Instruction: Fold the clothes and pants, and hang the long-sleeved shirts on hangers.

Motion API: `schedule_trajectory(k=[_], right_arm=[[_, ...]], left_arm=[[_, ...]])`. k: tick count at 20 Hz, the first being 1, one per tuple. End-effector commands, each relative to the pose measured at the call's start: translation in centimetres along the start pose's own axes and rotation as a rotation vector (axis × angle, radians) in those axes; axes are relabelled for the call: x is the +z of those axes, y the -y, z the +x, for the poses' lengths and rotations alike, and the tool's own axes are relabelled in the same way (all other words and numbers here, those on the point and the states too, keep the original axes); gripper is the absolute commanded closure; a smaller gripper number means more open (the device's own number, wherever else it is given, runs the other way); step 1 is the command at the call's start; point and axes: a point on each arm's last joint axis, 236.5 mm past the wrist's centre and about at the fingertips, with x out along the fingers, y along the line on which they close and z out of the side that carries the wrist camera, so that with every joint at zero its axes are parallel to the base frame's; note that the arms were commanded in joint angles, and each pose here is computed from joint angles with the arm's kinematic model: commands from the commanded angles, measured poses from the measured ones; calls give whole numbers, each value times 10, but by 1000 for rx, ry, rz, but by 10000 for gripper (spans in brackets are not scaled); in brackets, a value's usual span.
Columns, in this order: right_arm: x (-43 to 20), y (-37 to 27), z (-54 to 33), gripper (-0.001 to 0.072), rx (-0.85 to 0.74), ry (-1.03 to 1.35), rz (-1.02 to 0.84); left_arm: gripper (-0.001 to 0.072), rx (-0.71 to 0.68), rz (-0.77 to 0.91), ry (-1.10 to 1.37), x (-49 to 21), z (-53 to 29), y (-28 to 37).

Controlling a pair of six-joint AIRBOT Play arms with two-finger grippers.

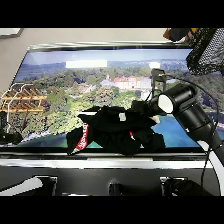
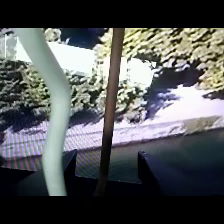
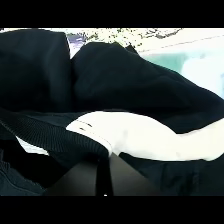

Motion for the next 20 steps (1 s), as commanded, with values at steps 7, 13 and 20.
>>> schedule_trajectory(k=[7,13,20], right_arm=[[1,2,0,661,-11,3,-2],[3,5,0,661,-23,12,-7],[5,8,0,661,-37,22,-12]], left_arm=[[528,-2,47,-13,-2,8,-2],[674,24,47,30,10,2,-8],[675,72,-3,237,73,-53,-25]])
